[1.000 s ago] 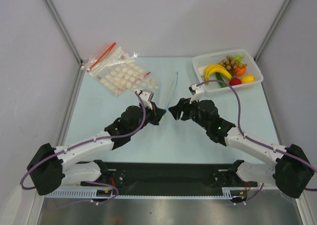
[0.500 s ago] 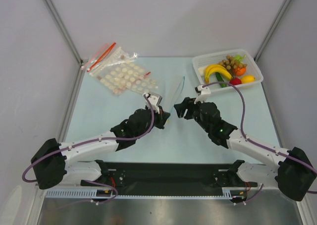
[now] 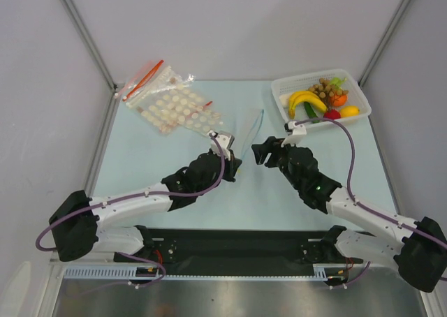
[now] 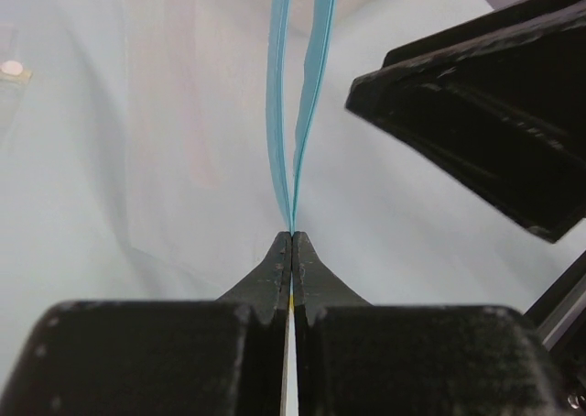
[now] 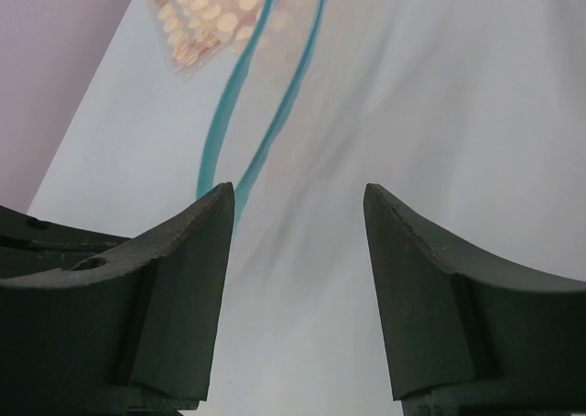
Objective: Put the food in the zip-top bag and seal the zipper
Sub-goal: Open the zipper of the food storage bag.
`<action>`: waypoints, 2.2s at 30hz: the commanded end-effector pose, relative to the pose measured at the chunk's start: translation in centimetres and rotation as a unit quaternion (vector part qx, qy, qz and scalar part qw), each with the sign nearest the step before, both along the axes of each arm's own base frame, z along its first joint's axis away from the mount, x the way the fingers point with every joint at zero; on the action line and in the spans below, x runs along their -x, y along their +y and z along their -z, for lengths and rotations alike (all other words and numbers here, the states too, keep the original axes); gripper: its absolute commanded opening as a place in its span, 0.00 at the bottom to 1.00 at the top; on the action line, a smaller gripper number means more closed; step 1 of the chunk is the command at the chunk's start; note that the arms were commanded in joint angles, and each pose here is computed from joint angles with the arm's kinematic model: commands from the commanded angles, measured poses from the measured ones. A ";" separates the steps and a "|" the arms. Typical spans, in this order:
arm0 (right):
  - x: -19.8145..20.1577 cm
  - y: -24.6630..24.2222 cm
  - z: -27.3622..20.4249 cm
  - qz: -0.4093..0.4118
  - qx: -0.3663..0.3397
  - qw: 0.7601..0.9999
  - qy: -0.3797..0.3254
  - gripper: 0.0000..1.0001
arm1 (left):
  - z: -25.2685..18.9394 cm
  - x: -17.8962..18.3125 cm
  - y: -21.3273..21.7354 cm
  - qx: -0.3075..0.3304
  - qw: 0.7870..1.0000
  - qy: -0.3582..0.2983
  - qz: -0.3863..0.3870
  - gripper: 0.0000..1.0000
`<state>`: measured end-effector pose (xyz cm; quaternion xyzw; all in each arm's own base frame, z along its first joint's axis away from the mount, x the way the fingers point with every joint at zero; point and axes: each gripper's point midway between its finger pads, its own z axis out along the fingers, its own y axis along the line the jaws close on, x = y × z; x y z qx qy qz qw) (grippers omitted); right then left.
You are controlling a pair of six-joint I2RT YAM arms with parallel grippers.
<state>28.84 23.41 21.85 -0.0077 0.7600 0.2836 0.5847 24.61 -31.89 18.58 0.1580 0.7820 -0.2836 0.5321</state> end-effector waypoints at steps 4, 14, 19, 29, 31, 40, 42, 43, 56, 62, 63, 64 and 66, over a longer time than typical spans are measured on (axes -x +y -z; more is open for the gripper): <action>-0.1 -1.4 -2.0 0.035 -0.028 0.999 -0.028 0.64 | -1.9 -0.3 -0.7 0.015 1.000 -0.014 0.000 0.00; -0.7 -1.9 -1.8 0.057 -0.039 0.998 -0.017 0.64 | -1.9 0.2 -1.5 0.013 1.000 -0.016 0.014 0.00; -0.9 -2.0 -1.7 0.060 -0.042 0.997 -0.013 0.64 | -2.1 0.6 -1.9 0.005 1.000 -0.023 0.017 0.00; -1.6 -1.1 0.1 0.054 -0.012 0.998 0.014 0.47 | -2.5 0.9 -2.0 -0.019 0.999 -0.045 0.003 0.00; -1.6 -0.8 0.4 0.046 -0.004 0.999 0.019 0.39 | -2.4 0.7 -2.0 -0.022 0.999 -0.045 -0.001 0.00; -1.1 0.6 0.1 0.002 0.006 1.000 0.010 0.00 | -2.4 0.5 -1.7 -0.028 0.999 -0.043 -0.011 0.25; -0.9 0.8 0.2 -0.005 0.009 1.000 0.008 0.00 | -2.7 0.4 -1.5 -0.026 0.999 -0.043 -0.017 0.39; -0.8 1.0 0.2 -0.011 0.010 1.000 0.009 0.00 | -2.6 0.4 -1.4 -0.028 0.999 -0.042 -0.020 0.42; 0.3 3.1 -0.2 -0.053 0.025 0.998 -0.011 0.00 | -2.0 0.1 -1.9 -0.042 0.998 -0.035 -0.021 0.57; 0.6 3.3 -0.4 -0.054 0.029 0.998 -0.019 0.00 | -1.1 -0.2 -2.4 -0.057 0.998 -0.025 -0.023 0.42; 0.7 3.3 -0.5 -0.056 0.027 0.998 -0.019 0.00 | -1.1 -0.4 -2.4 -0.059 0.998 -0.025 -0.026 0.38; 0.7 3.3 -0.6 -0.055 0.028 0.998 -0.021 0.00 | -0.6 -0.6 -2.4 -0.066 0.997 -0.022 -0.029 0.37; 0.8 3.5 -0.7 -0.061 0.027 0.997 -0.023 0.00 | -0.4 -0.8 -2.5 -0.067 0.997 -0.017 -0.030 0.36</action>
